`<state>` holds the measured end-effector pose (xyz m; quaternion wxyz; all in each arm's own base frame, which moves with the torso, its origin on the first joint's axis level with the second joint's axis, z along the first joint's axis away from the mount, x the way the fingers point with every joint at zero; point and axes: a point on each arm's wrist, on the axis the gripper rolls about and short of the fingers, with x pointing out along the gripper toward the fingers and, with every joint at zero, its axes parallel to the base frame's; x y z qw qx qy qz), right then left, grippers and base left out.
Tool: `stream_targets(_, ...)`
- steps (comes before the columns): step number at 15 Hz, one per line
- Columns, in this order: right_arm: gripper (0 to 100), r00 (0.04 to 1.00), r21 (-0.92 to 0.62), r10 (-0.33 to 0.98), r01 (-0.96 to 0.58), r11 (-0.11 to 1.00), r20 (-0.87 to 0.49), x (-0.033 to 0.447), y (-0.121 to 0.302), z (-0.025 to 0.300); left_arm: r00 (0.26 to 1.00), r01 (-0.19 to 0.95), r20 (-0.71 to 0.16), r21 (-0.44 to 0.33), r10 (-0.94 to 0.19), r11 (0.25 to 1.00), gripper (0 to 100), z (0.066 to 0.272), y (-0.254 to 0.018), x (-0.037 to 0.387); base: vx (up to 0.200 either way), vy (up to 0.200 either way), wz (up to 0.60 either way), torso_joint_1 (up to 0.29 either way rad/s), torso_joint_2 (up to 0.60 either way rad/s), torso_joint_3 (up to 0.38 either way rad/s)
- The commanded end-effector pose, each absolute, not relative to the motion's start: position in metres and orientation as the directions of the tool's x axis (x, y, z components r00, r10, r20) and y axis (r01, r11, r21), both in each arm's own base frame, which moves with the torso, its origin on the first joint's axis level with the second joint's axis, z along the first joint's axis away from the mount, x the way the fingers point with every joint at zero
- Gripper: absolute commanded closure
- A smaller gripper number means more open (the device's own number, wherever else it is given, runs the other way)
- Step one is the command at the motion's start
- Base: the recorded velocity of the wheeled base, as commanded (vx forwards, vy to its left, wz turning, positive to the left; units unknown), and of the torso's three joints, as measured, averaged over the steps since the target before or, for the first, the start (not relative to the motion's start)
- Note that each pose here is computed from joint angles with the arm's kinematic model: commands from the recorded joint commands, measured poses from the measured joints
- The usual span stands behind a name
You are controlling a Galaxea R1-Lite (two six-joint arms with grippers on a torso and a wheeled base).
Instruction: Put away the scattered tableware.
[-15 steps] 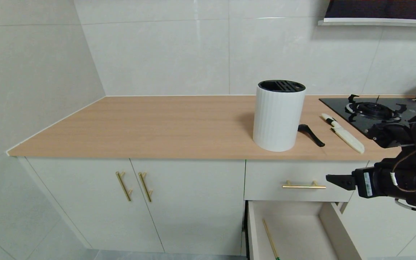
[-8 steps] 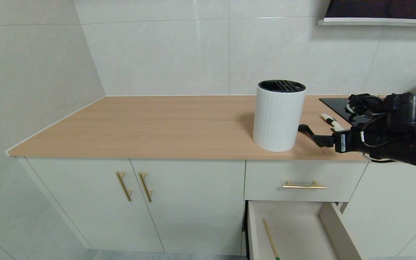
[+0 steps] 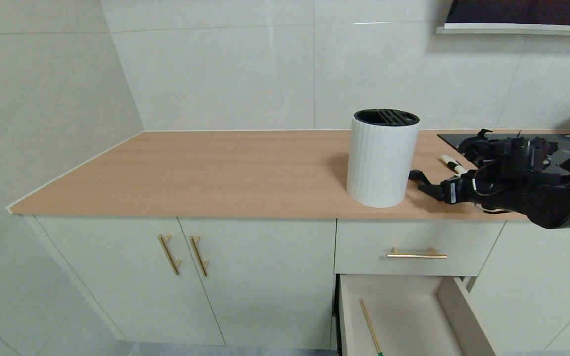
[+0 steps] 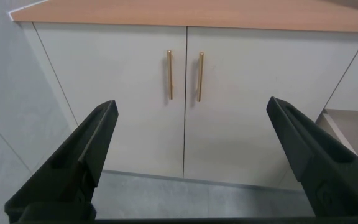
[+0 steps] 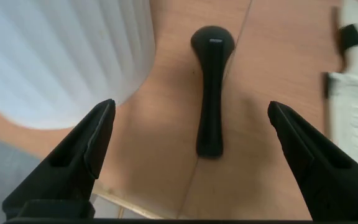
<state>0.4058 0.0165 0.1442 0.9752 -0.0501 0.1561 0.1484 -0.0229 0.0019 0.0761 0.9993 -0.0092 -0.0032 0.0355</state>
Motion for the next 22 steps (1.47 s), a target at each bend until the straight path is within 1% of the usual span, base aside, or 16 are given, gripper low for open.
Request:
stream_targets(1, 0, 0.898, -0.042, 0.272, -0.305, 0.951, -0.344, 0.42, 0.017, 0.126, 0.997, -0.072, 0.006, -0.019, 0.072, 0.997, 0, 0.076, 0.002, -0.023, 0.0, 0.0, 0.0, 0.0, 0.0, 0.0)
stream_targets(9, 0, 0.892, -0.038, 0.265, -0.299, 0.954, -0.368, 0.435, 0.018, 0.11, 0.997, -0.072, 0.006, -0.019, 0.072, 0.997, 0, 0.076, 0.002, -0.023, 0.0, 0.0, 0.0, 0.0, 0.0, 0.0)
stream_targets(10, 100, 0.892, -0.038, 0.265, -0.299, 0.954, -0.366, 0.435, 0.018, 0.11, 0.997, -0.072, 0.006, -0.019, 0.072, 0.997, 0, 0.076, 0.002, -0.023, 0.0, 0.0, 0.0, 0.0, 0.0, 0.0)
stream_targets(13, 100, 0.889, -0.036, 0.263, -0.298, 0.954, -0.375, 0.436, 0.018, 0.107, 0.997, -0.072, 0.006, -0.019, 0.072, 0.997, 0, 0.076, 0.002, -0.023, 0.0, 0.0, 0.0, 0.0, 0.0, 0.0)
stream_targets(15, 100, 0.893, -0.038, 0.263, -0.297, 0.954, -0.365, 0.434, 0.018, 0.111, 0.997, -0.072, 0.008, -0.019, 0.072, 0.997, 0, 0.076, 0.002, -0.023, 0.0, 0.0, 0.0, 0.0, 0.0, 0.0)
stream_targets(17, 100, 0.912, -0.028, 0.234, -0.258, 0.966, -0.338, 0.427, 0.017, 0.128, 0.997, -0.072, 0.006, -0.019, 0.072, 0.997, 0, 0.076, 0.002, -0.023, 0.0, 0.0, 0.0, 0.0, 0.0, 0.0)
stream_targets(19, 100, 0.93, 0.011, 0.177, -0.183, 0.983, -0.322, 0.414, 0.017, 0.143, 0.997, -0.073, 0.008, -0.019, 0.074, 0.997, 0, 0.076, 0.002, -0.023, 0.0, 0.0, 0.0, 0.0, 0.0, 0.0)
stream_targets(20, 100, 0.94, 0.035, 0.148, -0.144, 0.989, -0.309, 0.399, 0.019, 0.156, 0.997, -0.07, 0.006, -0.019, 0.071, 0.997, 0, 0.076, 0.002, -0.023, 0.0, 0.0, 0.0, 0.0, 0.0, 0.0)
stream_targets(21, 100, 0.941, 0.058, 0.137, -0.125, 0.99, -0.311, 0.371, 0.018, 0.173, 0.997, -0.072, 0.006, -0.019, 0.072, 0.997, 0, 0.076, 0.002, -0.023, 0.0, 0.0, 0.0, 0.0, 0.0, 0.0)
stream_targets(22, 100, 0.932, 0.065, 0.134, -0.118, 0.991, -0.338, 0.349, 0.017, 0.182, 0.997, -0.072, 0.006, -0.019, 0.072, 0.997, 0, 0.076, 0.002, -0.023, 0.0, 0.0, 0.0, 0.0, 0.0, 0.0)
